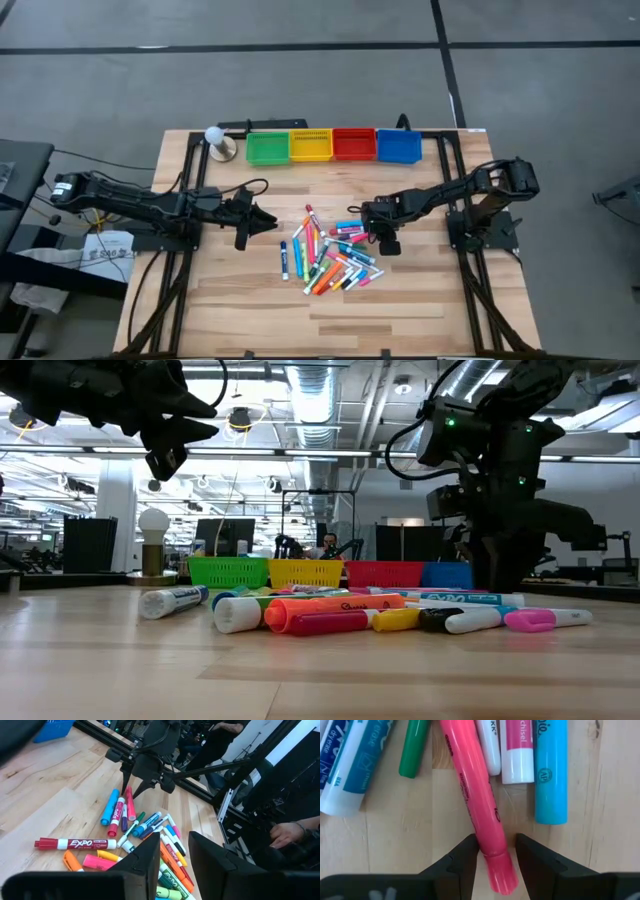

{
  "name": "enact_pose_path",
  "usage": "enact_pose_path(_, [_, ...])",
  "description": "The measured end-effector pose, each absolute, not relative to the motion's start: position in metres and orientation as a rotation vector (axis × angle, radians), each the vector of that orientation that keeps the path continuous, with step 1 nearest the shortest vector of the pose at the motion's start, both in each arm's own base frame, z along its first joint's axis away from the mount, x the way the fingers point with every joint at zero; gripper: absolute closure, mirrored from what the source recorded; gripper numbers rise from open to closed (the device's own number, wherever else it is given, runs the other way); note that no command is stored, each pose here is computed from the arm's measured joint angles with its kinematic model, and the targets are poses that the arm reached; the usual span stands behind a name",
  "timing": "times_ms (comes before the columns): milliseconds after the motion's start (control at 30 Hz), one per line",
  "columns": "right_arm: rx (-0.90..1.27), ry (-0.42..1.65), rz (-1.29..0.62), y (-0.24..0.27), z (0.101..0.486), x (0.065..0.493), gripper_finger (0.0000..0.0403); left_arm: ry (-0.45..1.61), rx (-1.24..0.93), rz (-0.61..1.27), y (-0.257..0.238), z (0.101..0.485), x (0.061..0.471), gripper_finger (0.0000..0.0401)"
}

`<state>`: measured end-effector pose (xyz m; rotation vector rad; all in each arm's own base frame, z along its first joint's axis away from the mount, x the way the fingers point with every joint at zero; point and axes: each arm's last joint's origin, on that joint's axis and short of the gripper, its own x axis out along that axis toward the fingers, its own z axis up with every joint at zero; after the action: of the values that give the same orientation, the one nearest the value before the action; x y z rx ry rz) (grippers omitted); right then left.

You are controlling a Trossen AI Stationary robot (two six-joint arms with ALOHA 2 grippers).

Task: Pick & Place Markers
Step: Put the pink highlighter pen into the blue basket

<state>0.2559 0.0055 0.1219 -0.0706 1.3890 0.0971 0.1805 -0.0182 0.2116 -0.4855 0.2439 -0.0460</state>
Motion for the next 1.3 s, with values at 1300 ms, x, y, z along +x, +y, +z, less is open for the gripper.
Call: enact_pose_path(1300, [-0.090,1.348,0.114,0.006,0.167,0.275,0.0335,0.242,-0.485,-0.042,-0.018,0.212,0.181,0.0299])
